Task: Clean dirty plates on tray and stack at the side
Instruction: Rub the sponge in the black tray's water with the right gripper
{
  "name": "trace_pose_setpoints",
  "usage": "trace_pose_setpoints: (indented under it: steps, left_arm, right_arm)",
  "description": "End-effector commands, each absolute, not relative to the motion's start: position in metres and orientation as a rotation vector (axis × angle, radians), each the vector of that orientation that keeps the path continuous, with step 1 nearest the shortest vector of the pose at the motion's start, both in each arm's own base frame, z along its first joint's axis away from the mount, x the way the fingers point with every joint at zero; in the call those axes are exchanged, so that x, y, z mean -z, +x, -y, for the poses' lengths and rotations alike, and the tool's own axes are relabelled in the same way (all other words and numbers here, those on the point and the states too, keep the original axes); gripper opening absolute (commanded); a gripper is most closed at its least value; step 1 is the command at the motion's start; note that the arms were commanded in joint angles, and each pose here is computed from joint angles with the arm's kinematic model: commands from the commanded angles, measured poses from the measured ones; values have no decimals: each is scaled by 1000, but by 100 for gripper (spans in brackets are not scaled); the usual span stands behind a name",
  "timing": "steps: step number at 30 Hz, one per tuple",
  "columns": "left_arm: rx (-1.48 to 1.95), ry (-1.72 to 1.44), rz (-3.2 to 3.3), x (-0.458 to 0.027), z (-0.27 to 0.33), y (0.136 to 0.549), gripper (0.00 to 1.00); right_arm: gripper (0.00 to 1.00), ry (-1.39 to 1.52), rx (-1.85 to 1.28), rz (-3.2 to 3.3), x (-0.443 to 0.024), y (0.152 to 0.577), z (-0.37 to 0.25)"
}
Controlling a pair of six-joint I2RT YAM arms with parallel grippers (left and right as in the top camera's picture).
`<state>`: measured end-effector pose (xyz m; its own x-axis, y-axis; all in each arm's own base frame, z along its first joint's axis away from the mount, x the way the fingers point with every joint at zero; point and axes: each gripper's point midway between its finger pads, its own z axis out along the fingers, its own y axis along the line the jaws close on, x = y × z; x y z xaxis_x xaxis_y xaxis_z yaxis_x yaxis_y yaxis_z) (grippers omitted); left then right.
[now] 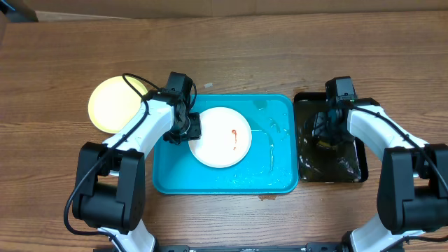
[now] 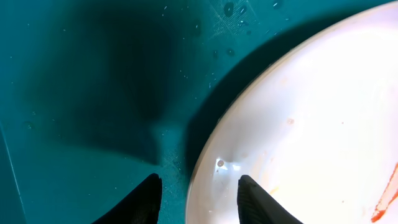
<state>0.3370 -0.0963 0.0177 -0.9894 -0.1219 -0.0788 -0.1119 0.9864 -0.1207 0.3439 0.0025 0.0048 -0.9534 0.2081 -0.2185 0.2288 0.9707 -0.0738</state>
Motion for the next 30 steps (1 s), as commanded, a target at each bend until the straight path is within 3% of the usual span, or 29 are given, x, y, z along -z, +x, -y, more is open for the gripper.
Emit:
trace_pose_setpoints:
  steps: [1, 2, 4, 5, 6, 7, 8, 9, 10, 19, 20, 23, 24, 26, 28, 30]
  left_arm:
    - [195, -139, -3048, -19, 102, 334, 43]
    - [195, -138, -3048, -19, 102, 334, 42]
    - [196, -135, -3048, -19, 102, 334, 42]
    - [195, -136, -3049, -19, 102, 334, 42]
    - [195, -135, -3048, -19, 102, 334, 42]
    - [195, -136, -3049, -19, 102, 334, 42]
    - [196, -136, -3048, -19, 102, 334, 42]
    - [196, -136, -3048, -19, 102, 334, 42]
    - [195, -136, -3047, -19, 102, 334, 42]
    - [195, -136, -3049, -19, 102, 334, 41]
    - [195, -136, -3049, -19, 102, 334, 42]
    - [195, -135, -3048, -19, 102, 334, 42]
    - [195, -135, -3048, -19, 102, 334, 41]
    - [196, -136, -3048, -19, 102, 334, 41]
    - [195, -136, -3049, -19, 102, 334, 41]
    - [195, -136, -3050, -19, 102, 334, 41]
  right_arm:
    - [53, 311, 161, -2913, -1, 342, -1]
    - [44, 311, 161, -2914, -1, 341, -1]
    - [6, 311, 161, -2914, -1, 341, -1]
    - [4, 311, 161, -2915, -1, 341, -1]
    - [4, 311, 161, -2913, -1, 341, -1]
    - [10, 311, 160, -2910, -1, 342, -1]
    - [62, 311, 156, -2898, -2, 345, -2]
    - [70, 310, 153, -2882, -2, 349, -2]
    - [71, 311, 151, -2866, -3, 353, -2]
    - [70, 319, 168, -2762, -11, 376, 2]
    - [62, 319, 167, -2762, -11, 376, 2]
    - [9, 319, 166, -2759, -11, 376, 2]
    - [4, 319, 163, -2758, -11, 377, 2]
    - [4, 315, 142, -2756, -11, 378, -1]
    - [23, 313, 135, -2758, -13, 379, -2]
    - [27, 314, 144, -2787, -19, 375, -1]
